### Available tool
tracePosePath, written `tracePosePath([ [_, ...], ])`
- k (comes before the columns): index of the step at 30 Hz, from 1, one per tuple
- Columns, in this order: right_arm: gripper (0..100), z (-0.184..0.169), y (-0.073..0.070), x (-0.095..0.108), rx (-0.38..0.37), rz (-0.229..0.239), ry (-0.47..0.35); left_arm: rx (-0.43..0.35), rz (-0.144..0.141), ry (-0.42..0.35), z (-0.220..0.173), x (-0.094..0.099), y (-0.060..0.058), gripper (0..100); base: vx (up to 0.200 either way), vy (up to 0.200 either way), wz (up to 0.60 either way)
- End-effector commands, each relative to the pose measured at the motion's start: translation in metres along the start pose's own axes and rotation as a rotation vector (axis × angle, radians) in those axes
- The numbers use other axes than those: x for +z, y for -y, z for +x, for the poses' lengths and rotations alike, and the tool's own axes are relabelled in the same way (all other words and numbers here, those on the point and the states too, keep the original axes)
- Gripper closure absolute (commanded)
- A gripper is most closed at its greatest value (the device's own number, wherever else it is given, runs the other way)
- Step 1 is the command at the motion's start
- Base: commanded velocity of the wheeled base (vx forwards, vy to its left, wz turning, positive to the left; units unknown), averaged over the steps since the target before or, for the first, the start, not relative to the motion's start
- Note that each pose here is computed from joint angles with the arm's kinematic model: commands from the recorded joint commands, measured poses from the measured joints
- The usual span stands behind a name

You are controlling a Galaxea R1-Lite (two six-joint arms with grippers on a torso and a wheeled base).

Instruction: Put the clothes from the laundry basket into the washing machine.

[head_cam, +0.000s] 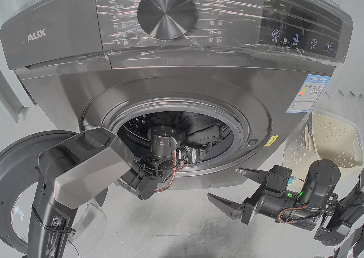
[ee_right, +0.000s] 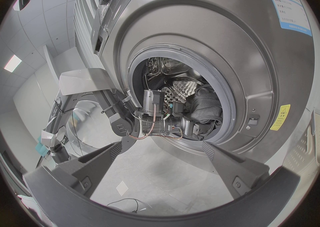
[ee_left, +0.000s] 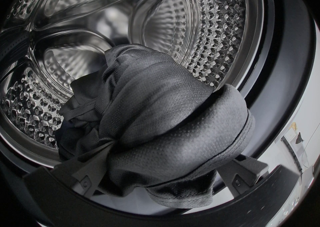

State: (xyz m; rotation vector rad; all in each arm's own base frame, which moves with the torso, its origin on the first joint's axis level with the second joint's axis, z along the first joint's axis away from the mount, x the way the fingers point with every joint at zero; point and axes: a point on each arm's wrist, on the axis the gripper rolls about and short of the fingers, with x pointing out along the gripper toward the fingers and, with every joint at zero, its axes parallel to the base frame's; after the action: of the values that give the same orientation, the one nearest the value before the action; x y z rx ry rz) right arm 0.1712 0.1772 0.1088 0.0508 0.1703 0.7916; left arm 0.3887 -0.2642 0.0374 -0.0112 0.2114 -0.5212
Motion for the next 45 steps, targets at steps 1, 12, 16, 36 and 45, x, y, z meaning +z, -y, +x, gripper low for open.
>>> tracePosePath([
  [1, 0, 0.001, -0.001, 0.0, 0.003, -0.001, 0.001, 0.004, 0.012, -0.009, 0.005, -0.007, -0.002, 100, 0.0, 0.0, 0.0],
  [12, 0, 0.001, -0.001, 0.0, 0.003, -0.001, 0.001, 0.104, -0.033, 0.238, 0.031, 0.051, -0.019, 100, 0.0, 0.0, 0.0],
  [16, 0, 0.002, -0.001, -0.001, 0.004, -0.001, -0.002, 0.169, -0.053, 0.345, 0.045, 0.067, -0.03, 100, 0.0, 0.0, 0.0],
  [36, 0, 0.002, -0.001, -0.001, 0.004, -0.001, 0.009, 0.237, -0.048, 0.277, 0.041, 0.049, -0.04, 0, 0.0, 0.0, 0.0],
  [45, 0, 0.002, -0.001, -0.001, 0.003, -0.001, 0.006, 0.222, -0.03, 0.185, 0.012, 0.043, -0.036, 0, 0.0, 0.0, 0.0],
])
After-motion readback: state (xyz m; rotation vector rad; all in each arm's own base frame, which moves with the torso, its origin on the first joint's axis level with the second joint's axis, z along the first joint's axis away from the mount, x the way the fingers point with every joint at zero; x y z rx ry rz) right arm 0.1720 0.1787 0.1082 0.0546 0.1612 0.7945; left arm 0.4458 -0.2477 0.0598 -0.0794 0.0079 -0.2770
